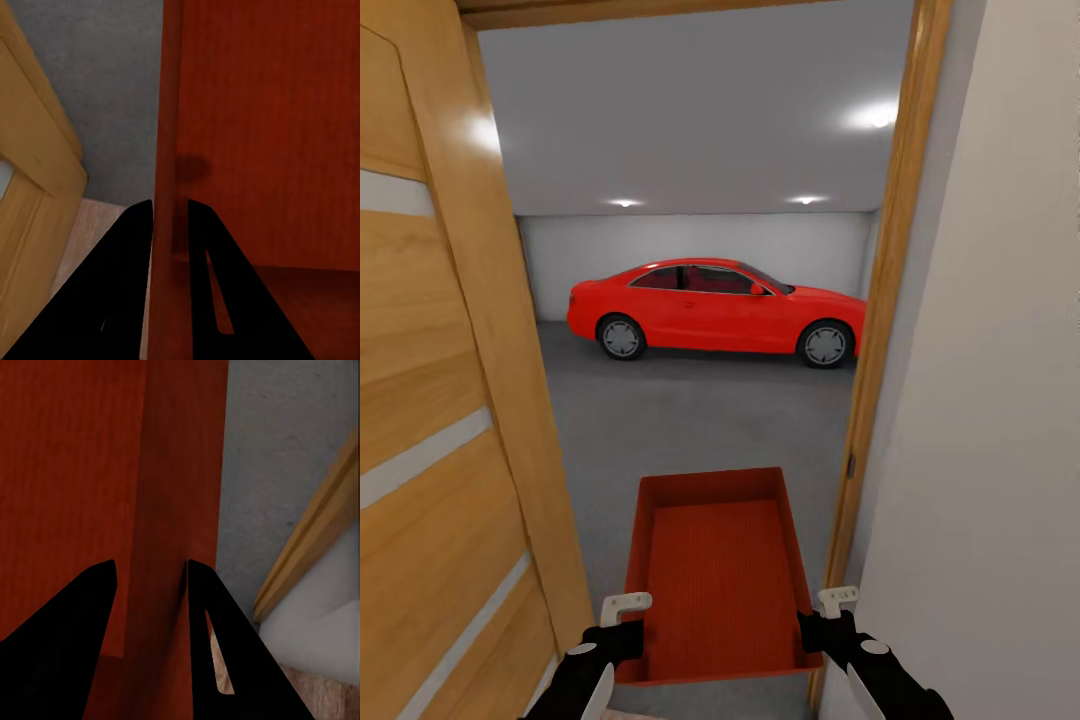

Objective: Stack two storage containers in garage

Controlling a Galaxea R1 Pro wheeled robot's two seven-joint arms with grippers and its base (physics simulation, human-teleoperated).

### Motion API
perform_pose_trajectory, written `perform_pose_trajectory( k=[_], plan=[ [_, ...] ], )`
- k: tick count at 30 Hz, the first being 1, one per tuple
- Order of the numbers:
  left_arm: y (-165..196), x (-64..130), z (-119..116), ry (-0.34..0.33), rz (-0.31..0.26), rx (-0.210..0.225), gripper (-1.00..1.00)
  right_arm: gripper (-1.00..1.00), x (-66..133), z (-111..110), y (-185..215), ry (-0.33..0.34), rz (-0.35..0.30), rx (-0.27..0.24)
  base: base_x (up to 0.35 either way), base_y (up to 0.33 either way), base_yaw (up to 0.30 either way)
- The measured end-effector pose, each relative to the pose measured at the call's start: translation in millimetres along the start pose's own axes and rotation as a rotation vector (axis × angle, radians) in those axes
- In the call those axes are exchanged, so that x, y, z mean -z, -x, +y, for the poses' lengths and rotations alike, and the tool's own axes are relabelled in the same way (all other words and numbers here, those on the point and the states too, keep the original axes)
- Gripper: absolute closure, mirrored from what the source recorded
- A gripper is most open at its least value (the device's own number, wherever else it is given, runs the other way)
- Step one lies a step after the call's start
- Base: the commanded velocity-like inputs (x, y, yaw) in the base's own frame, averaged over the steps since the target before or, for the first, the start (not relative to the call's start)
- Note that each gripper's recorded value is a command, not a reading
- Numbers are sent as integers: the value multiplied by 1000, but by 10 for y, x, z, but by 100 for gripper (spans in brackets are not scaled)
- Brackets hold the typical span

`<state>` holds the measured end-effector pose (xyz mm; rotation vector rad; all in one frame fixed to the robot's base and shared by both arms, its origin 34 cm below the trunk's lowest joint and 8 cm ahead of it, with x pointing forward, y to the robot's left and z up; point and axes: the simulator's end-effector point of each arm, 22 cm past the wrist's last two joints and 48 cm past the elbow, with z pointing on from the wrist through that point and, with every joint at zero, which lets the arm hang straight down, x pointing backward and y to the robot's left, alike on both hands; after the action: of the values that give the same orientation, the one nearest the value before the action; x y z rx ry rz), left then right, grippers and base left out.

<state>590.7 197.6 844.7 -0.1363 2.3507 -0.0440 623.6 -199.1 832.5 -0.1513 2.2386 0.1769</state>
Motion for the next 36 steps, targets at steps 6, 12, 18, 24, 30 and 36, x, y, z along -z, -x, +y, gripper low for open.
perform_pose_trajectory(
  k=[6, 12, 18, 24, 30, 36],
  plan=[
    [-1, -1, 1, 0, 0, 0, 100, 100, -1, 0, 0, 0, 0, 0, 17, 14, -23],
    [-2, -1, 0, 0, 0, 0, 100, 100, -1, -1, -1, 0, 0, 0, 0, 0, -1],
    [-1, -1, -1, 0, 0, 0, 100, 100, -1, -1, 0, 0, 0, 0, 0, 0, 0],
    [-1, -1, -1, 0, 0, 0, 100, 100, -1, -1, 0, 0, 0, 0, 0, 0, 0],
    [-1, -1, -1, 0, 0, 0, 100, 100, -1, -1, 0, 0, 0, 0, 0, 1, 0],
    [0, 1, -2, 0, 0, 0, 100, 100, 1, -2, 0, 0, 0, 0, 80, 119, -101]
  ],
)
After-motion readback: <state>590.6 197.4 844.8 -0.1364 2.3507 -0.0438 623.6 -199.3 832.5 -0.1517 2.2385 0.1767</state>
